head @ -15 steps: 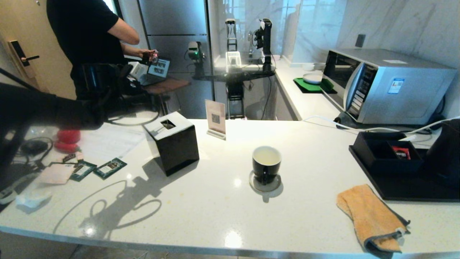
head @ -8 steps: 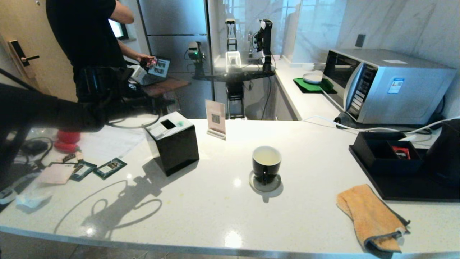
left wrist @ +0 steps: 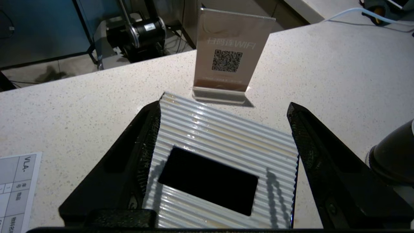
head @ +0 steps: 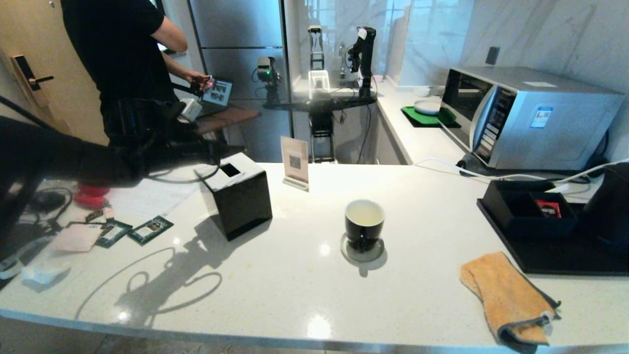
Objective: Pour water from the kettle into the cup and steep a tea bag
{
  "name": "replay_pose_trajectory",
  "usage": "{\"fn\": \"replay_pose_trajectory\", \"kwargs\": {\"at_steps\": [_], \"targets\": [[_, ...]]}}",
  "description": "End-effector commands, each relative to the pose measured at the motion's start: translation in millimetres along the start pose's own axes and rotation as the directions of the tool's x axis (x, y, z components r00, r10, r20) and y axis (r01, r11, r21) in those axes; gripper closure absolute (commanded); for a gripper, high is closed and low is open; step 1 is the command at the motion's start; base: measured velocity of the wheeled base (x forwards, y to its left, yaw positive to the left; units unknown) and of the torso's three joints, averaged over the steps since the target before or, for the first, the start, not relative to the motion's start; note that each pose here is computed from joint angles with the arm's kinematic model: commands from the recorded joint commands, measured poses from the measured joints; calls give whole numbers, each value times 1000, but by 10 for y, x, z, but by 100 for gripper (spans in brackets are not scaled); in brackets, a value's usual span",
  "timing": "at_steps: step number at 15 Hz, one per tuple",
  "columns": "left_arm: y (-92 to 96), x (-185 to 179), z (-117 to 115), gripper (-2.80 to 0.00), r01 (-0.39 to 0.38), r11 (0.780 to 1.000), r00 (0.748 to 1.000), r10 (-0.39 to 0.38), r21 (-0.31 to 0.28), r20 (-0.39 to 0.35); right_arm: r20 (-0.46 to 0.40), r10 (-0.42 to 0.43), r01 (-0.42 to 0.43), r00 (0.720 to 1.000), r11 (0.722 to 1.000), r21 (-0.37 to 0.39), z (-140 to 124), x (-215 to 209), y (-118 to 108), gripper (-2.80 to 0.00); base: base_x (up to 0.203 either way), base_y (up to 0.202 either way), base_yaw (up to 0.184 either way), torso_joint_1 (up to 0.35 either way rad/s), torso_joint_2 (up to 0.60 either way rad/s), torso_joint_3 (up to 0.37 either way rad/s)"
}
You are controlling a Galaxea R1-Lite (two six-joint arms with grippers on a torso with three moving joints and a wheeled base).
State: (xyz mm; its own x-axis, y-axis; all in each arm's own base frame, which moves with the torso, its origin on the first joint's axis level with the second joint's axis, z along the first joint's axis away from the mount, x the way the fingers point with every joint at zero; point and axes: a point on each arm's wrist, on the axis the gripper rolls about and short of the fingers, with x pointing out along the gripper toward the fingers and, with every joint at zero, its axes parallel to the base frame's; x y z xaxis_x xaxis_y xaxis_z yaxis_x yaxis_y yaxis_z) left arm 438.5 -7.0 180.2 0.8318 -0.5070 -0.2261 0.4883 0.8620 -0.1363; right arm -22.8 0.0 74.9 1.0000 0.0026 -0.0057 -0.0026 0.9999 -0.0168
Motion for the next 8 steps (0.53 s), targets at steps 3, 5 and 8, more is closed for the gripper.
{"fn": "replay_pose_trajectory", "kwargs": {"at_steps": [3,5,8], "targets": [[-25,-44,31,-280,1,1000,1000,-1,5,8,0,1,-1,1000,1000,0,0,0,0,0,0,0,0,0,0,0],[-67,-114,121,-280,1,1000,1000,-1,14,25,-1,1,-1,1000,1000,0,0,0,0,0,0,0,0,0,0,0],[-157,-262,251,-280,1,1000,999,-3,30,54,-2,1,-1,1000,1000,0,0,1,0,0,0,0,0,0,0,0]]}}
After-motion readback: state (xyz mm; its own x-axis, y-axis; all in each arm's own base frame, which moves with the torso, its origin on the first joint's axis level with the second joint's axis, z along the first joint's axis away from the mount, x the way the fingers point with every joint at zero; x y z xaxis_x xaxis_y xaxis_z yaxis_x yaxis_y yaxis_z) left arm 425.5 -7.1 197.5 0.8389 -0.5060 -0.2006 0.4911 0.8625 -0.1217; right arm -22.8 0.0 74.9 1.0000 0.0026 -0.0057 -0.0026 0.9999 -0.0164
